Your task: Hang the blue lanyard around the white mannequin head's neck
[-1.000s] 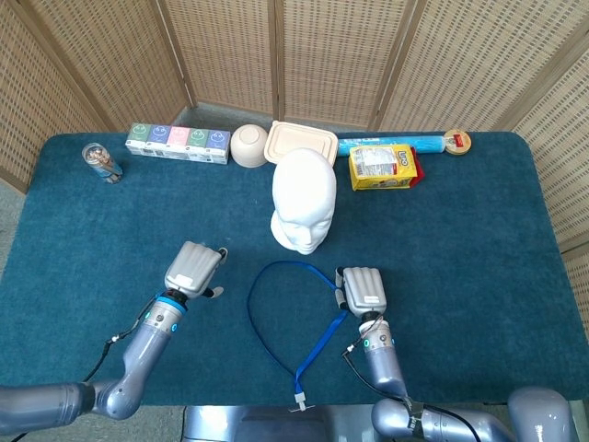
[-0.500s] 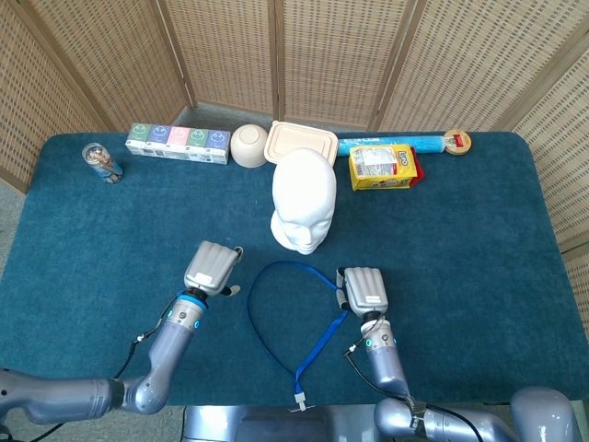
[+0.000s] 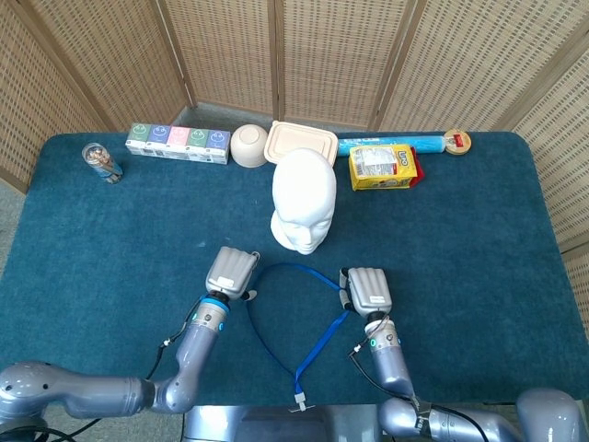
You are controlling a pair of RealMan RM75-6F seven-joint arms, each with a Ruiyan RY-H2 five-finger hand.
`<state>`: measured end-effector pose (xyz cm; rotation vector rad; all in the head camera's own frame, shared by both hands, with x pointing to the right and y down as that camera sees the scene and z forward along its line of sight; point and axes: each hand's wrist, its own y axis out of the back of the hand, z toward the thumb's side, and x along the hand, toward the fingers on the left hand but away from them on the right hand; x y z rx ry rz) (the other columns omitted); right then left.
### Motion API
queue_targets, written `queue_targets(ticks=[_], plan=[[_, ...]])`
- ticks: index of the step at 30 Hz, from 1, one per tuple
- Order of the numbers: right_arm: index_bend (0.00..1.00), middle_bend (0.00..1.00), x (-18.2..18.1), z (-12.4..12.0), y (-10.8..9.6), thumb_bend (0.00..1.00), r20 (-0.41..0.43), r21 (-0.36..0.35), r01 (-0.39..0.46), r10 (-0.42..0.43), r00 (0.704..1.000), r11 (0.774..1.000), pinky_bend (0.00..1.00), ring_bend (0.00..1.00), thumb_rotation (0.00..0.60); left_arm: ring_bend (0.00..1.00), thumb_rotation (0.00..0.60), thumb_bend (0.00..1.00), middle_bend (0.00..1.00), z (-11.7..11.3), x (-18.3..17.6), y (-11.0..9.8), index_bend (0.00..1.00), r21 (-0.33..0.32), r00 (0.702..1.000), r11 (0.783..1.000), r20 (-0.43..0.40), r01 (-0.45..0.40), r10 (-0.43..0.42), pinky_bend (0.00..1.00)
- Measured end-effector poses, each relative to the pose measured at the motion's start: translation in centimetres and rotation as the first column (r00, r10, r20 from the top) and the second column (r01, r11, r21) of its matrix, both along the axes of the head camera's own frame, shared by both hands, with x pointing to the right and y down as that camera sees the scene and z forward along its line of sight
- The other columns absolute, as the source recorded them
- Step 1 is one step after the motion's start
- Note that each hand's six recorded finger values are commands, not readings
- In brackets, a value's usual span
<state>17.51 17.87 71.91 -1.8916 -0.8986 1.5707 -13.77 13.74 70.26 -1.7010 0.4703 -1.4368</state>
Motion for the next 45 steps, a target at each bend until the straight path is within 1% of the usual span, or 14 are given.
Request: queue_targets(ticks=[8, 15, 19, 28, 38, 45], plan=[[0.68, 0.99, 0.1, 0.1, 0.2, 0.53, 0.005, -0.007, 0.001, -0.001, 1.000, 1.000, 1.00, 1.00, 0.600, 1.00, 0.475, 0.16, 1.00, 1.1, 0.6, 0.4, 0.43, -0.012, 1.000, 1.000, 0.025, 0.019, -0.019, 1.00], [0.68, 0.99, 0.3, 0.2, 0.3, 0.53, 0.012, -0.013, -0.005, 0.006, 1.000, 1.000, 1.00, 1.00, 0.599, 1.00, 0.477, 0.17, 1.00, 1.5, 0.5, 0.2, 0.43, -0.016, 0.999, 0.999, 0.040, 0.036, -0.035, 1.00], [0.68, 0.99, 0.3, 0.2, 0.3, 0.53, 0.013, -0.015, -0.006, 0.007, 1.000, 1.000, 1.00, 1.00, 0.600, 1.00, 0.473, 0.18, 1.00, 1.7, 0.6, 0.3, 0.46, -0.022, 0.998, 0.999, 0.040, 0.041, -0.041, 1.00], [0.69, 0.99, 0.5, 0.2, 0.3, 0.53, 0.019, -0.020, -0.016, 0.017, 1.000, 1.000, 1.00, 1.00, 0.600, 1.00, 0.475, 0.23, 1.00, 2.1, 0.8, 0.6, 0.55, -0.023, 0.998, 0.999, 0.052, 0.046, -0.045, 1.00], [0.69, 0.99, 0.7, 0.4, 0.4, 0.53, 0.022, -0.029, -0.025, 0.026, 0.999, 0.999, 1.00, 1.00, 0.600, 1.00, 0.471, 0.31, 1.00, 2.5, 0.8, 0.7, 0.59, -0.034, 0.997, 0.998, 0.062, 0.053, -0.051, 1.00], [0.69, 0.99, 0.8, 0.5, 0.5, 0.53, 0.029, -0.037, -0.032, 0.033, 0.999, 0.999, 1.00, 1.00, 0.600, 1.00, 0.473, 0.32, 1.00, 2.7, 0.5, 0.7, 0.59, -0.038, 0.996, 0.998, 0.077, 0.058, -0.055, 1.00]])
